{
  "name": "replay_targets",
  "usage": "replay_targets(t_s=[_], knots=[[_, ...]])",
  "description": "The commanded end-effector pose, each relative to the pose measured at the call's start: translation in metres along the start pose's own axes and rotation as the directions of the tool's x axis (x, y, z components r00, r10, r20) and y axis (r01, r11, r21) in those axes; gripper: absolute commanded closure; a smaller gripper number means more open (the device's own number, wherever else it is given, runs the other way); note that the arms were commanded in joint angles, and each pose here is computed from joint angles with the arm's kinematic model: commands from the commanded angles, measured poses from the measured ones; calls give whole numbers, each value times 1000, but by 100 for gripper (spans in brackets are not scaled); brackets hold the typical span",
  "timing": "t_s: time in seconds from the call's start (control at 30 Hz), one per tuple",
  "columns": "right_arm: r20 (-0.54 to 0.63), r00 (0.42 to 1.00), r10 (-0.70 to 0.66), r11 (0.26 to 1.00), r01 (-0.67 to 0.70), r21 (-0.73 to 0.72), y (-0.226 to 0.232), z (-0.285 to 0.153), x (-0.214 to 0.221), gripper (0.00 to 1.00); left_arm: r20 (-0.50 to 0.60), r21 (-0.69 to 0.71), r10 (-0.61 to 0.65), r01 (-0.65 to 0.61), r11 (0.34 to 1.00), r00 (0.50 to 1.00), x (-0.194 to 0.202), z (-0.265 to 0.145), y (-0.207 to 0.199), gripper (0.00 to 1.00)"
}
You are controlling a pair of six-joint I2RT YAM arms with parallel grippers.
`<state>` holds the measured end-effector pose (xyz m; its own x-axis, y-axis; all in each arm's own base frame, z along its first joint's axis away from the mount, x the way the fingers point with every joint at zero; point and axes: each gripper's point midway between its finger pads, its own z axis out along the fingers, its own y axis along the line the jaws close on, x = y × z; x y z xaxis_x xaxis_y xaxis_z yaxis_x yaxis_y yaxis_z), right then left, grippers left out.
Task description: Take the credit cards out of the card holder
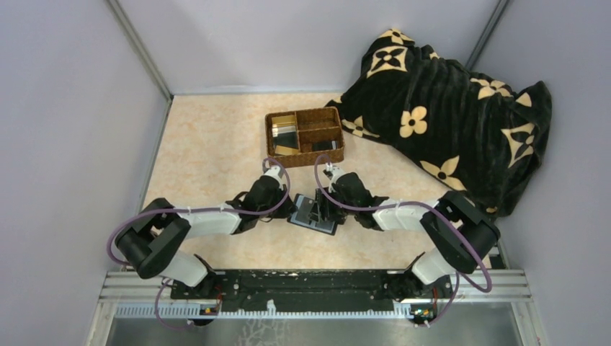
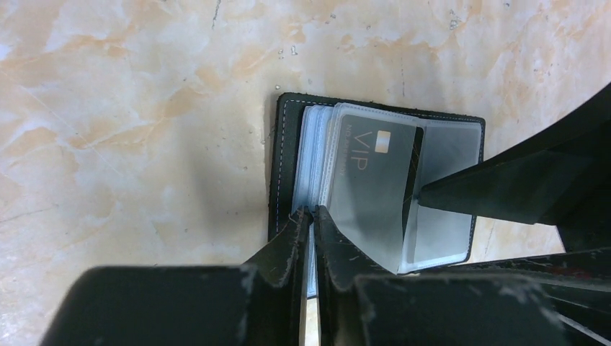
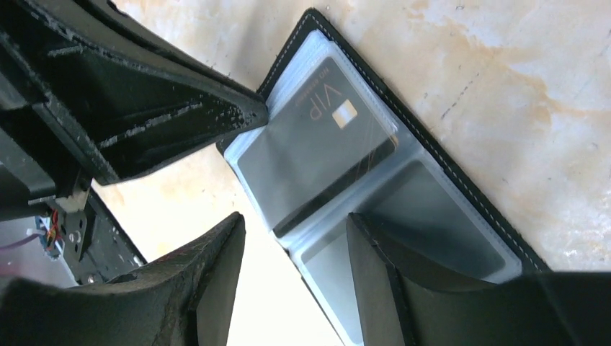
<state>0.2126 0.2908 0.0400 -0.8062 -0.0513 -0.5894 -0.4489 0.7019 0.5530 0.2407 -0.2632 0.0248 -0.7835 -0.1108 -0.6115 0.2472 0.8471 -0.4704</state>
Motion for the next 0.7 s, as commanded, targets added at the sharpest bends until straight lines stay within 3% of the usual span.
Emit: replay_targets(t_s=[0.0, 0.4, 0.67], knots=[[11, 1000, 14, 1000, -14, 15, -1, 11, -11, 45, -205, -81, -28, 11, 997, 978, 66, -5, 29, 91], [33, 998, 54, 998, -55, 31, -11, 12, -16, 50, -248, -65, -37, 21, 998, 968, 84, -4, 20, 95], [98, 986, 133, 983, -119, -142, 10, 7, -37, 53, -278, -56, -27, 12, 998, 960, 94, -1, 14, 96]])
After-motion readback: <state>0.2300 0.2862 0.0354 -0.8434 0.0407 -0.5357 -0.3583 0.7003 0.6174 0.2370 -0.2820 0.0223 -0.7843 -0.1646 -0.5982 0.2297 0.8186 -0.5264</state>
